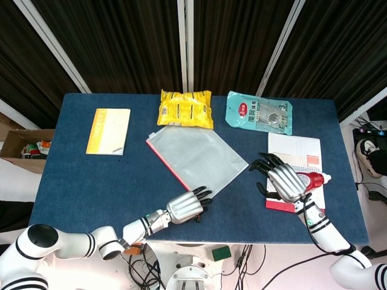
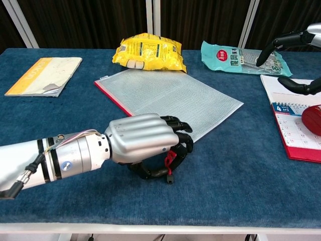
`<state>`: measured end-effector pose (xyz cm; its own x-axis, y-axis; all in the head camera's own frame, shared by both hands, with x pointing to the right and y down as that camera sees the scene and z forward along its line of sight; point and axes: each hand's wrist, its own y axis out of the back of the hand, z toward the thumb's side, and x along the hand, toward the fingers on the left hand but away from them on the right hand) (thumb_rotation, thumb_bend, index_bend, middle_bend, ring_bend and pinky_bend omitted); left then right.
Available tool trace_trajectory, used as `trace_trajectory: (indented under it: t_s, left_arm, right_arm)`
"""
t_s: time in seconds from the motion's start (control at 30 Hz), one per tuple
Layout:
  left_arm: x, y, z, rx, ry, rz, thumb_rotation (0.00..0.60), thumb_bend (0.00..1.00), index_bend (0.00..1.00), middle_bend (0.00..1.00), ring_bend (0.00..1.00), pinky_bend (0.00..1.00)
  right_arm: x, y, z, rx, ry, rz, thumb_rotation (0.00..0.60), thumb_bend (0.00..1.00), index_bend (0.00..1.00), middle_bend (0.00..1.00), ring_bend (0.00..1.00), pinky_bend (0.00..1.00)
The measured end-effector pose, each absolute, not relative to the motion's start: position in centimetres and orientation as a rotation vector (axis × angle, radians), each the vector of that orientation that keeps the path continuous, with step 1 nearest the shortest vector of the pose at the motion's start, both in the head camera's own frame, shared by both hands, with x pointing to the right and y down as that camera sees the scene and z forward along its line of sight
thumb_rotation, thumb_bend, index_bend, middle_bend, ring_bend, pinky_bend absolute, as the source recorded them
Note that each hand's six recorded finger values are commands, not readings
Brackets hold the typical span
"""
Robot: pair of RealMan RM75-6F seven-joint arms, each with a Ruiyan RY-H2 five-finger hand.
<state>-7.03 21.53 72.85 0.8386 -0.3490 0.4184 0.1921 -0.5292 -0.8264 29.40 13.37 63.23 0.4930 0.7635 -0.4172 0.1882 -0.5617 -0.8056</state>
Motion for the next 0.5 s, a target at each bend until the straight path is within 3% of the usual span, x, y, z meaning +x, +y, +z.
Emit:
trace_trajectory:
  t_s: [0.13, 0.5]
  left_arm:
    - [-7.4, 21.4, 72.8, -2.029, 0.136, -0.688, 0.6, 0.55, 0.57, 0.22, 0.08, 0.11]
    - [-8.9, 20.0, 70.0, -2.125, 0.436, -0.625, 0.6, 0.56, 0.57, 0.19, 0.06, 0.11]
  right_arm:
    - [29.5, 13.3, 63.1, -2.028, -0.784, 1.037, 0.6, 0.47, 0.34, 0.28, 0.08, 0.17]
    - [29.4, 12.9, 62.0, -2.006, -0.744, 1.053, 0.6, 0.5, 0.33, 0.27, 0.07, 0.17]
